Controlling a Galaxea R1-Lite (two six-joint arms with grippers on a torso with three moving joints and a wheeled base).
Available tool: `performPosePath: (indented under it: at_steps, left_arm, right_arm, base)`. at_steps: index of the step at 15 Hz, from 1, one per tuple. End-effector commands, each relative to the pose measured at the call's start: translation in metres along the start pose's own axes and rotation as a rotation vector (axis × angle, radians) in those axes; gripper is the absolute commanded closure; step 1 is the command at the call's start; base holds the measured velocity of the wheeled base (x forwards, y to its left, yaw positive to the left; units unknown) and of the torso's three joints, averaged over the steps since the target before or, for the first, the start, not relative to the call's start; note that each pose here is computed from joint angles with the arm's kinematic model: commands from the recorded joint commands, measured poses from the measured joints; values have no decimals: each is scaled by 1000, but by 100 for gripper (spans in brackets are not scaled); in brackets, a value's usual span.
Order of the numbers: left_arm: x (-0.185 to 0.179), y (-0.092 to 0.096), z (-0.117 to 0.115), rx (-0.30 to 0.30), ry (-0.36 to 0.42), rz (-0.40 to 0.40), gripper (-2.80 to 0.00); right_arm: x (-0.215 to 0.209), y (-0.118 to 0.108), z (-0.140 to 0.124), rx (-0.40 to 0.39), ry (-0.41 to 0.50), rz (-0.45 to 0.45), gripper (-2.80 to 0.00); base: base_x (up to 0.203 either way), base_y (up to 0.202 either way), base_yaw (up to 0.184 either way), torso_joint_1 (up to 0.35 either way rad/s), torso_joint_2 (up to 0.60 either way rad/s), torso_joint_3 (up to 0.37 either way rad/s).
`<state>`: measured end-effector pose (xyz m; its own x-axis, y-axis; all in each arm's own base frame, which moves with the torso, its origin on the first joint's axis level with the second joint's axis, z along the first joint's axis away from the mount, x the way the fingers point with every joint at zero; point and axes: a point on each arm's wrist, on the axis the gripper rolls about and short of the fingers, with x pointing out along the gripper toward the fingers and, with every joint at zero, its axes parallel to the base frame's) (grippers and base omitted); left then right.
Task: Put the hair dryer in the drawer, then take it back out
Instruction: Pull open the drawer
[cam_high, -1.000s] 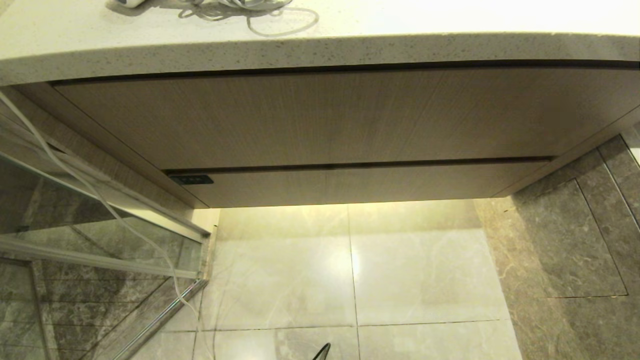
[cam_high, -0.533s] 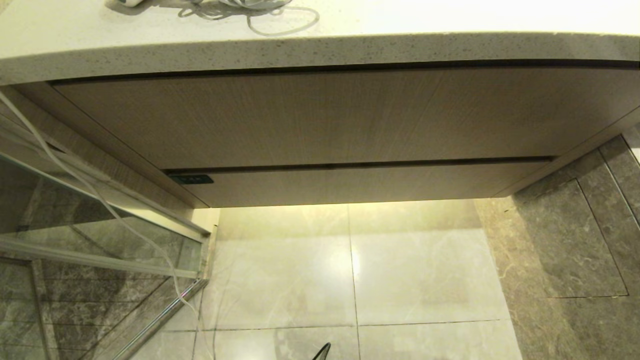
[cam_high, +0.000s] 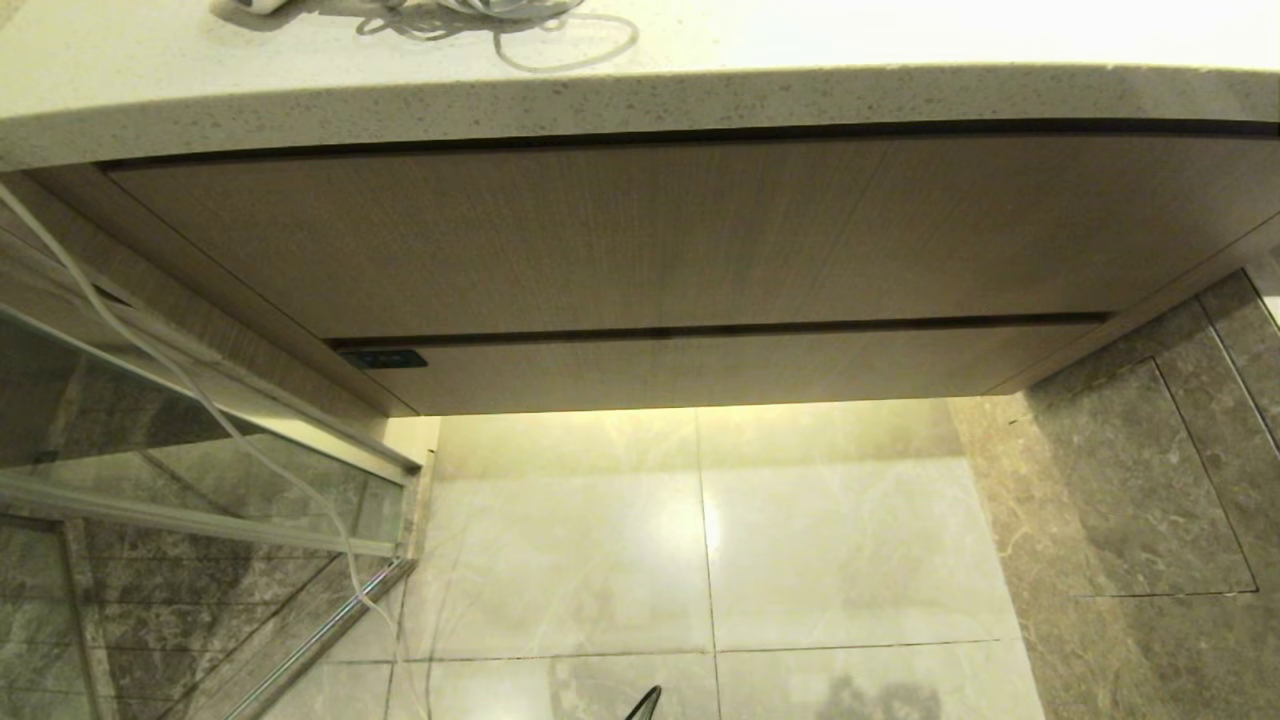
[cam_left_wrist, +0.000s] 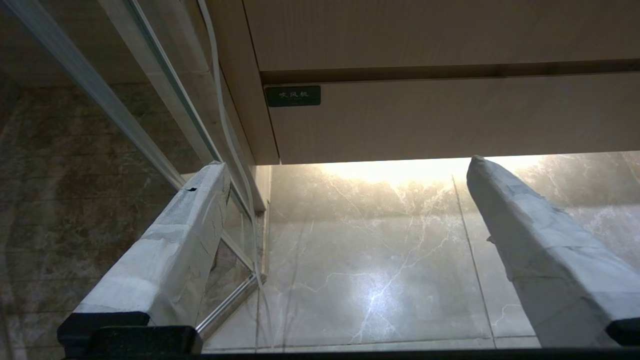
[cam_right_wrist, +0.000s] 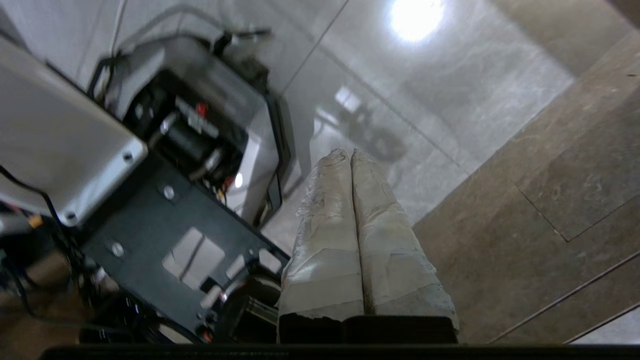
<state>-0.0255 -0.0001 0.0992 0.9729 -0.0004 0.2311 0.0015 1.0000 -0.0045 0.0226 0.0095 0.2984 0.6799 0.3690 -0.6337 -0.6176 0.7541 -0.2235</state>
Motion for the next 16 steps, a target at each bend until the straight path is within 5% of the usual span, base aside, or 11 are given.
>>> performPosePath:
  at_steps: [1, 9, 11, 14, 16]
  left_arm:
    - [1, 0, -12, -1, 38, 1, -280]
    - [1, 0, -12, -1, 38, 1, -280]
    - [1, 0, -12, -1, 38, 1, -280]
    - [1, 0, -12, -1, 38, 1, -280]
    - [1, 0, -12, -1, 38, 1, -280]
  right_arm:
    - [31, -12, 6, -37, 116, 77, 0]
    - [75, -37, 28, -131, 184, 200, 0]
    - [87, -47, 37, -196, 155, 102, 0]
    - [111, -61, 37, -293, 227, -138, 0]
    - [124, -62, 36, -362, 240, -65, 0]
  base:
    - [0, 0, 0, 0, 0, 0]
    - [0, 0, 0, 0, 0, 0]
    - [0, 0, 0, 0, 0, 0]
    - [0, 0, 0, 0, 0, 0]
    - [0, 0, 0, 0, 0, 0]
